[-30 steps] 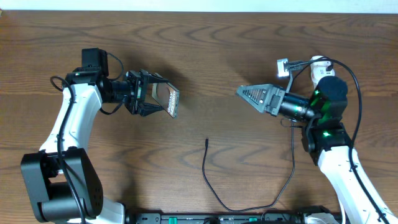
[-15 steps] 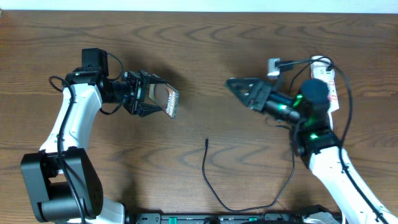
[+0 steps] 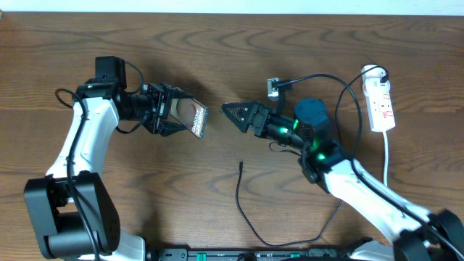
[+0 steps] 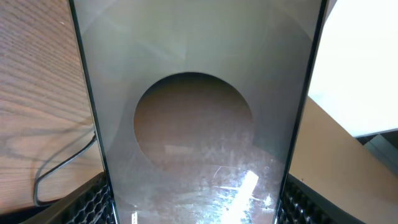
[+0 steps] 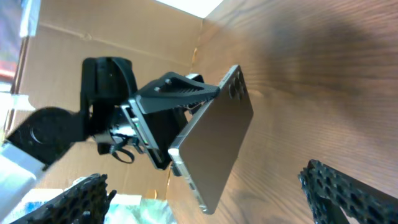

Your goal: Plug charger to phone and switch on socket

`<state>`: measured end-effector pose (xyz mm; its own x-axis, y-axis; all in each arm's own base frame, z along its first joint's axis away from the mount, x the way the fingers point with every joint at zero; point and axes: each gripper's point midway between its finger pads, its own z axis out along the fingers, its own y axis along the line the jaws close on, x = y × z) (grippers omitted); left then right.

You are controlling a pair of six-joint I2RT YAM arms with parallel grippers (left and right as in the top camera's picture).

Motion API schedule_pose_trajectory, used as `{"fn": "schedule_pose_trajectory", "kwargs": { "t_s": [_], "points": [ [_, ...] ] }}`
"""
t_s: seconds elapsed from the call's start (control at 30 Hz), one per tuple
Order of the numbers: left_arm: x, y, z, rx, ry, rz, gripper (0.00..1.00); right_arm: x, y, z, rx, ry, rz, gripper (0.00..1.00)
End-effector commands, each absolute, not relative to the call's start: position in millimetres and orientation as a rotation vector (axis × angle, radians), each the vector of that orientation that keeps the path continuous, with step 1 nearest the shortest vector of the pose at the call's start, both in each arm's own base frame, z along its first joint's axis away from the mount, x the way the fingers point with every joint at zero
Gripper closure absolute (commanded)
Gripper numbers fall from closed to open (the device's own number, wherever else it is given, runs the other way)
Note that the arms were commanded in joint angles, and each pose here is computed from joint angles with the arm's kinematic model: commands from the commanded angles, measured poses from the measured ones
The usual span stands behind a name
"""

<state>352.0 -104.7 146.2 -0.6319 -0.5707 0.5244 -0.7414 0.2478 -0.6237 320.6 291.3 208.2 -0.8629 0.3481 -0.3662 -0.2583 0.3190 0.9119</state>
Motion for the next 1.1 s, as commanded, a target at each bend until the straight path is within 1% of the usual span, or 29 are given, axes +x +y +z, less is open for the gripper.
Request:
{"fn": "schedule_pose_trajectory", "kwargs": {
  "t_s": [0.0, 0.2, 0.27, 0.63, 1.07],
  "points": [
    [358, -106, 166, 1.204, -2.357, 1.394, 0.93, 316, 305, 207, -0.071, 2.063, 1.639, 0.04],
    [359, -102, 161, 1.23, -2.388, 1.358, 0.93, 307, 324, 210, -0.351, 2.033, 1.692, 0.07],
    [360, -99, 157, 1.252, -2.412, 1.326, 0.92, 306, 328, 210, -0.405, 2.025, 1.699, 0.07],
    [363, -85, 143, 1.333, -2.496, 1.203, 0.92, 312, 320, 198, -0.417, 2.051, 1.638, 0.06],
    [365, -72, 133, 1.416, -2.542, 1.1, 0.93, 323, 310, 163, -0.37, 2.162, 1.437, 0.06]
  ]
}}
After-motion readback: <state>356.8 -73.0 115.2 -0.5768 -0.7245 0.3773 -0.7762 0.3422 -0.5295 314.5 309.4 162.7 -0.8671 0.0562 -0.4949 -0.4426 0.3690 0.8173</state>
